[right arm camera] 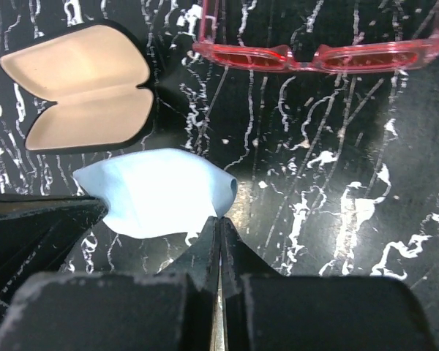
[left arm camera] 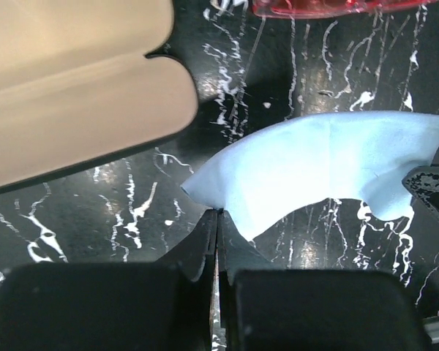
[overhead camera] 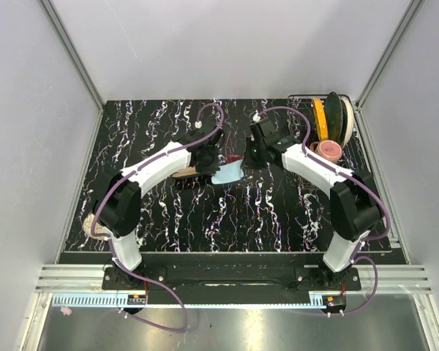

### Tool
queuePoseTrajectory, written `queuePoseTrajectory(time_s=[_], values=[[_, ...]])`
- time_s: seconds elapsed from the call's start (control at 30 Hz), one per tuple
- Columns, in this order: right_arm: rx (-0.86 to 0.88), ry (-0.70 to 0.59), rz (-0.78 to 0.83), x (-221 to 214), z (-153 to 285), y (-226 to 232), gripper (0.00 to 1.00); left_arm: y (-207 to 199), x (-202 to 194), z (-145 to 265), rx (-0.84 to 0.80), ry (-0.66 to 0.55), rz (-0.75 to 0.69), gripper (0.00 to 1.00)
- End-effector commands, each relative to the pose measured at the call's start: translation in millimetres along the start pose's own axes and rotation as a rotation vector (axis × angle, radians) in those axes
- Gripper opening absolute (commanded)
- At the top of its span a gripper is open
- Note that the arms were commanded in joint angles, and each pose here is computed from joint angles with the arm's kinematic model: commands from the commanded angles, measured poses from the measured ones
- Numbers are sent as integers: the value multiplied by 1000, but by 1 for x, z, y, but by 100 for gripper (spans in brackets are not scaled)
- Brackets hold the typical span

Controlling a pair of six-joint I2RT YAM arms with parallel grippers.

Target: Organize the sunglasses

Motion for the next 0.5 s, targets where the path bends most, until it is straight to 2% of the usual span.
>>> queuePoseTrajectory(time_s=[0.0,0.3,0.47], values=[[103,-5,7,10,3,38,0,12,29,37,-21,-92,-8,0],[157,18,29,13,-24,77,0,68,42,52,37,-112,45,0],[187,28,35,14,-38,101,0,92,39,56,91,-94,26,0]])
Point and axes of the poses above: each gripper's point midway between its finger pads, its own z axis back along the fingers, its own y axis along the line the jaws close on, x = y × z, the point moved 3 cm from there along z, back along the fingers, and after that the axes turned 9 degrees about -z, right-handed, at the moved point
